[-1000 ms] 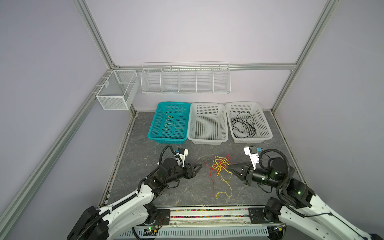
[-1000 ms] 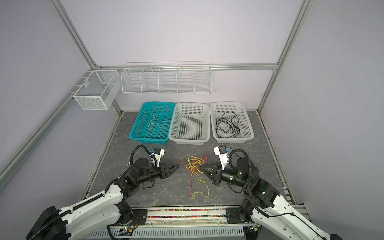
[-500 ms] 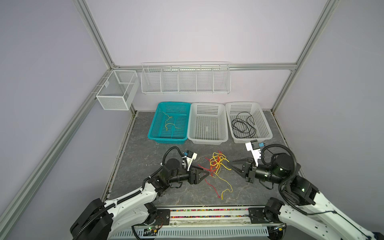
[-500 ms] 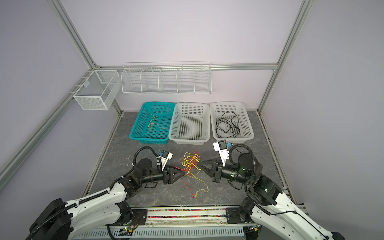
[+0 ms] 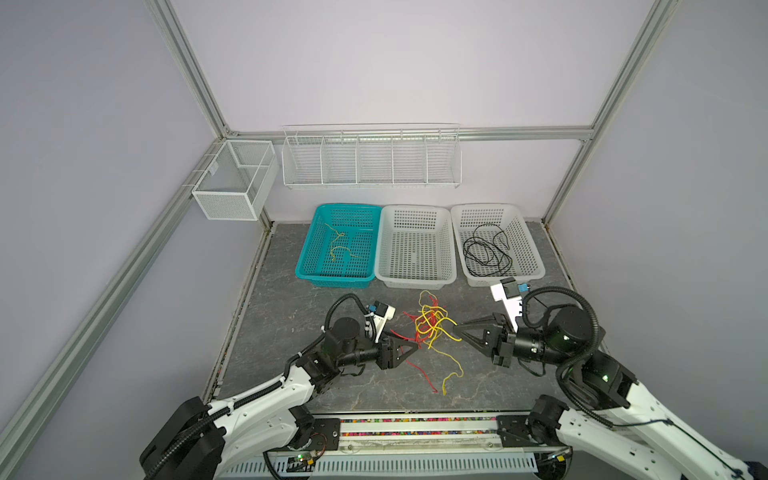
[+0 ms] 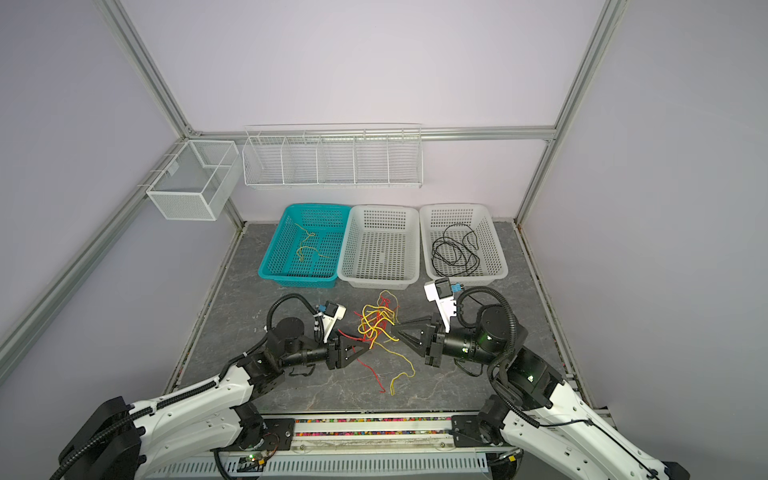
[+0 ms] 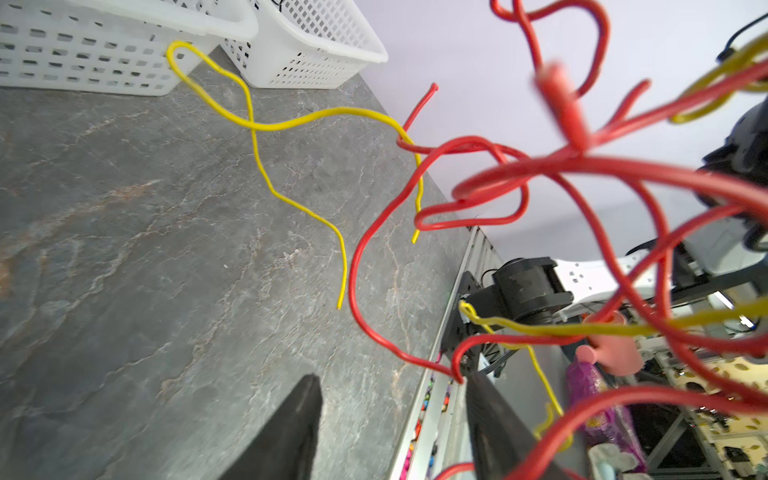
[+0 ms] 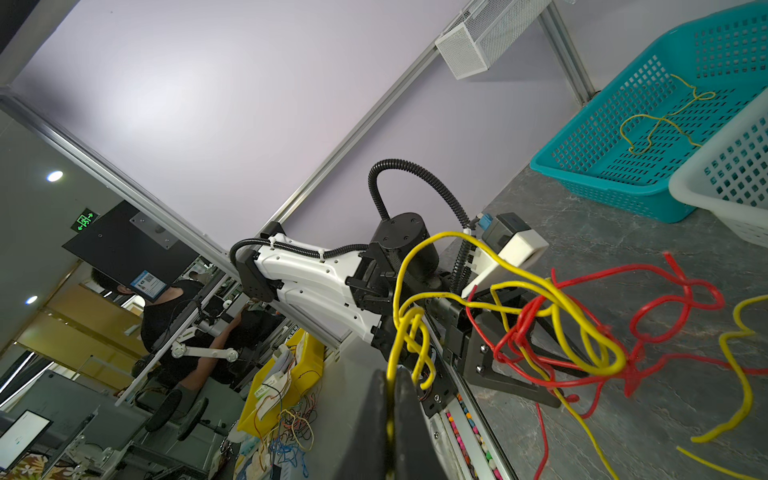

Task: Untangle the cables
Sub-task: 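Lift the tangle with both grippers and pull them apart to separate wires, then pull the red wire away from the tangle with the left gripper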

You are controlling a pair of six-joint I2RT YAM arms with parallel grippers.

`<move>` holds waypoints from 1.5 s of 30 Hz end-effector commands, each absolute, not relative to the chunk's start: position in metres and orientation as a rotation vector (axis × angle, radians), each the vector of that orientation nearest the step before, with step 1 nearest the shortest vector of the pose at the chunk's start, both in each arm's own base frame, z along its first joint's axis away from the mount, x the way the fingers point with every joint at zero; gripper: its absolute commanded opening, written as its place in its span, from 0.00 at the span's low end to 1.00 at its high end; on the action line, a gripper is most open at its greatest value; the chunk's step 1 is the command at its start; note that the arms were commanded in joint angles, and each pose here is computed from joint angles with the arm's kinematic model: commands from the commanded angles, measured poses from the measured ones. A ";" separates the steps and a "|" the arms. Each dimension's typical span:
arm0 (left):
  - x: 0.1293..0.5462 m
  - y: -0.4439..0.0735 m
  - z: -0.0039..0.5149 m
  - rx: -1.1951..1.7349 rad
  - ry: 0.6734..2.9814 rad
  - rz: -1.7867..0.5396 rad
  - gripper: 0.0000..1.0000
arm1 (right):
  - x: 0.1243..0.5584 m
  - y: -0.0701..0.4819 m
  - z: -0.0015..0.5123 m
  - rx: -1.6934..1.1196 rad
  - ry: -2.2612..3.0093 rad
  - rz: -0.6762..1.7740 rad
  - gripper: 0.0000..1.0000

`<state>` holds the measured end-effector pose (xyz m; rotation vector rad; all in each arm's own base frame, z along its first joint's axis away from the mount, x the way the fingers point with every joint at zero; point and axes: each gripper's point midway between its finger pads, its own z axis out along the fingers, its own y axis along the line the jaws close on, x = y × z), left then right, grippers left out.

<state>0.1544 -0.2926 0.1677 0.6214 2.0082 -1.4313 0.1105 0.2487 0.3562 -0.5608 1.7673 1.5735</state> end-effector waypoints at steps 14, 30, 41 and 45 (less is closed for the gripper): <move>0.134 -0.293 0.209 0.624 1.894 -1.613 0.00 | 0.140 0.226 0.337 -0.388 1.805 1.337 0.06; 0.080 -0.250 0.243 0.567 1.978 -1.748 0.00 | 0.206 0.154 0.228 0.022 2.035 0.755 0.06; 0.077 -0.198 0.287 0.431 2.003 -1.498 0.00 | 0.226 0.126 0.127 0.269 2.293 0.638 0.06; 0.067 -0.205 0.298 0.466 2.029 -1.589 0.00 | 0.231 0.116 0.105 0.299 2.339 0.554 0.06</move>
